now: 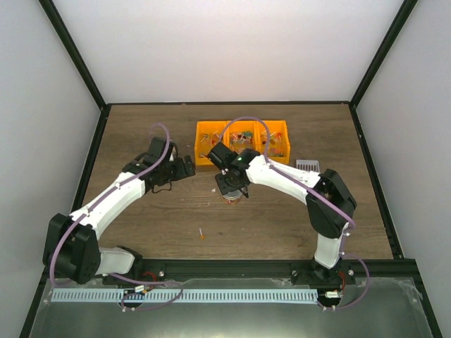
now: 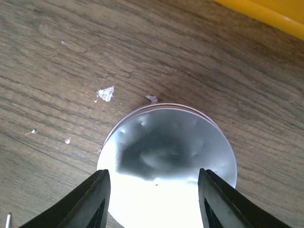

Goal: Pack the candies
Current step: Screw the bottle lid onto the packing bottle.

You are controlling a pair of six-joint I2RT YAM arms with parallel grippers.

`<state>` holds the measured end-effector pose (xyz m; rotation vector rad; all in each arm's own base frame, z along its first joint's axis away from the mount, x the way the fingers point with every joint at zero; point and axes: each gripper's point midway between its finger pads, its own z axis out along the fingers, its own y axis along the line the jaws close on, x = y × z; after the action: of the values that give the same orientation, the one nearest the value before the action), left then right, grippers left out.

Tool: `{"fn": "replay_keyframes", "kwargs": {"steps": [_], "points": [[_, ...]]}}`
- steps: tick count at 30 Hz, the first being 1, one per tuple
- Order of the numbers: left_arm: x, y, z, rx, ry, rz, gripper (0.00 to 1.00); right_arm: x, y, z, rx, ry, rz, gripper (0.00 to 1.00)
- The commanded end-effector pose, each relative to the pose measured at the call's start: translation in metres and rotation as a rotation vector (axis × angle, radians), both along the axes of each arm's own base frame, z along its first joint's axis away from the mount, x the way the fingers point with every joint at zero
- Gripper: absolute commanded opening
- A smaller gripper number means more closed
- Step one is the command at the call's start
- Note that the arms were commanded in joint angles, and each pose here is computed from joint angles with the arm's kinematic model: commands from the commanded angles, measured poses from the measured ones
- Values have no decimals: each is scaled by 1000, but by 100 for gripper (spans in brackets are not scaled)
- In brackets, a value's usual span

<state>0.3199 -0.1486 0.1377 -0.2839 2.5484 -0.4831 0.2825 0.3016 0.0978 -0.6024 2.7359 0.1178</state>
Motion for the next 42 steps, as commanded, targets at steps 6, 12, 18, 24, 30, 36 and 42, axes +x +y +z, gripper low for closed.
{"fn": "replay_keyframes", "kwargs": {"steps": [6, 12, 18, 24, 30, 36, 42], "points": [[9, -23, 19, 11, -267, -147, 98, 33, -1, 92, 313, -229, -75, 53], [-1, -43, 46, 32, -503, -187, 100, 47, -38, 122, 427, -322, -136, 53], [-6, -35, 55, 101, -625, -120, 100, 57, -61, 119, 438, -309, -165, 53], [-9, -31, 52, 71, -616, -74, 100, 68, -59, 109, 430, -293, -135, 53], [-20, -38, 24, -4, -460, -64, 100, 78, -56, 104, 431, -280, -116, 54], [-47, -55, 14, -88, -619, -276, 100, 76, -59, 85, 431, -246, -119, 53], [-72, -71, 1, -141, -748, -453, 100, 76, -69, 72, 423, -222, -123, 53]]}}
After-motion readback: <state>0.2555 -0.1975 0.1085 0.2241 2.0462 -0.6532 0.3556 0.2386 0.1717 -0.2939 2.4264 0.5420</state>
